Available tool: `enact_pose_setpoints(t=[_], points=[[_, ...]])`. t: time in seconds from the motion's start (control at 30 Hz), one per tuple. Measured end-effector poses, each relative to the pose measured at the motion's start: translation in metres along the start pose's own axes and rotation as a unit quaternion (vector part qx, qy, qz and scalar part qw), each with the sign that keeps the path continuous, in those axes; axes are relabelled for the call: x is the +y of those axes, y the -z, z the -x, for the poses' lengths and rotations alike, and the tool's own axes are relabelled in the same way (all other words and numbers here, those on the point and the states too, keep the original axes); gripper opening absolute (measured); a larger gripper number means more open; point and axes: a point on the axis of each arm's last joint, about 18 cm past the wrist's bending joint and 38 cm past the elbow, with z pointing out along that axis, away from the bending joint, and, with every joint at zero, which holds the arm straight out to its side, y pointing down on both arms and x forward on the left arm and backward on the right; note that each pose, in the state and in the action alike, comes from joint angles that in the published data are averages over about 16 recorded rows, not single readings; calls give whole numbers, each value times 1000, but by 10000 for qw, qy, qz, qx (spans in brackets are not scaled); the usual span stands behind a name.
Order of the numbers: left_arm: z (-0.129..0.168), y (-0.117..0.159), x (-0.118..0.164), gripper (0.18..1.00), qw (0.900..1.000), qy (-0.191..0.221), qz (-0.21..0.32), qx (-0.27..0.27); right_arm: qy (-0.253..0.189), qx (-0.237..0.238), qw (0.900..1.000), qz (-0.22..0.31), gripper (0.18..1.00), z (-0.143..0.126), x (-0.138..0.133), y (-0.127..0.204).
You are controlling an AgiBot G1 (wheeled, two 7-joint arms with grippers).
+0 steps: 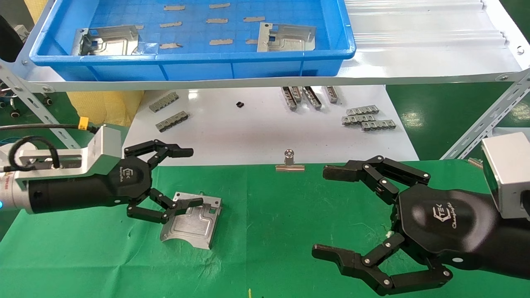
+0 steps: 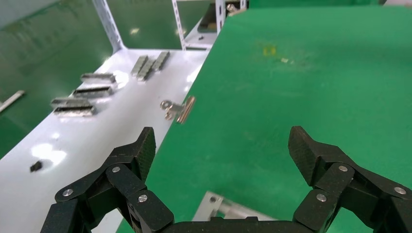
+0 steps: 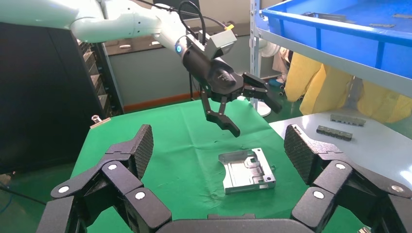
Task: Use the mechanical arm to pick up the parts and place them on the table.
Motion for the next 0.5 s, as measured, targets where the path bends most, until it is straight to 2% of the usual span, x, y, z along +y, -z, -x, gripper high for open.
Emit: enact_pose_setpoints(t=[0.5], points=[[-30,12,-24,1001,9977,293,-598,109,0,0,10000,0,1000,0,0,0]])
